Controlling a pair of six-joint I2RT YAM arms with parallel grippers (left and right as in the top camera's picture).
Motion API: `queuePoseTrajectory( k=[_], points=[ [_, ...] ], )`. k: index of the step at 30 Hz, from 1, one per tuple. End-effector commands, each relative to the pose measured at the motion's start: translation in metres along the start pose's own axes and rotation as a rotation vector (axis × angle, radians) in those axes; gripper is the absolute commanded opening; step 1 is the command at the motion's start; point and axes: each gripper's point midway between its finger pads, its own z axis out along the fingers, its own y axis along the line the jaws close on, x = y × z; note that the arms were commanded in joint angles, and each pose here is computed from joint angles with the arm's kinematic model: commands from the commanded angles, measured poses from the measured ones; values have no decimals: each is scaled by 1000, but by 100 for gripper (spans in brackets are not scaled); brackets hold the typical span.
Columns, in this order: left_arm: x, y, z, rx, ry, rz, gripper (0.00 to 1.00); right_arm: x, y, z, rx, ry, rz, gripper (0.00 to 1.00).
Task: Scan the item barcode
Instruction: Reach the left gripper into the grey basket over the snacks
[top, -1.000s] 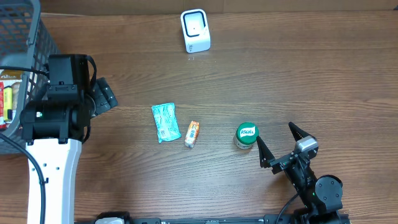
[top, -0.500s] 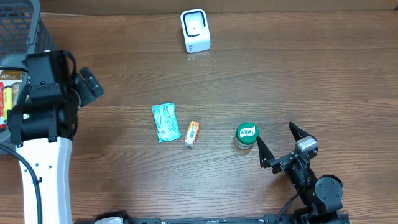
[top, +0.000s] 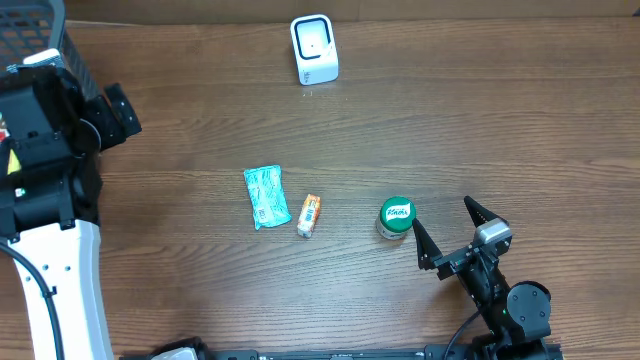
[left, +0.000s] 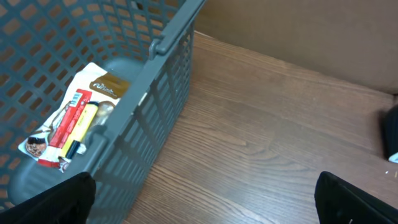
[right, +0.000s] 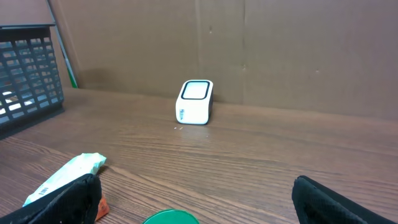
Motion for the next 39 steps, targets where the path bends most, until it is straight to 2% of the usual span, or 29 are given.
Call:
queuePoseTrajectory(
  k=[1, 7, 11, 15, 22, 27, 34, 39],
  points=[
    [-15, 14, -6, -8, -47, 11, 100, 2, -1, 0, 6, -2, 0, 100],
    [-75, 46, -32, 50, -212, -54, 100, 2, -1, 0, 6, -2, 0, 100],
    [-115, 78, -49, 15, -283, -80, 100, 2, -1, 0, 6, -2, 0, 100],
    [-123, 103, -28, -42, -258, -31, 100, 2, -1, 0, 6, -2, 0, 100],
    [-80, 139, 59, -176, -27, 69, 100, 2, -1, 0, 6, -2, 0, 100],
    [-43, 168, 113, -196, 107, 71, 100, 2, -1, 0, 6, -2, 0, 100],
    [9, 204, 167, -118, 231, 25, 99, 2, -1, 0, 6, -2, 0, 100],
    [59, 230, 204, -105, 358, 79, 100, 2, -1, 0, 6, -2, 0, 100]
  ],
)
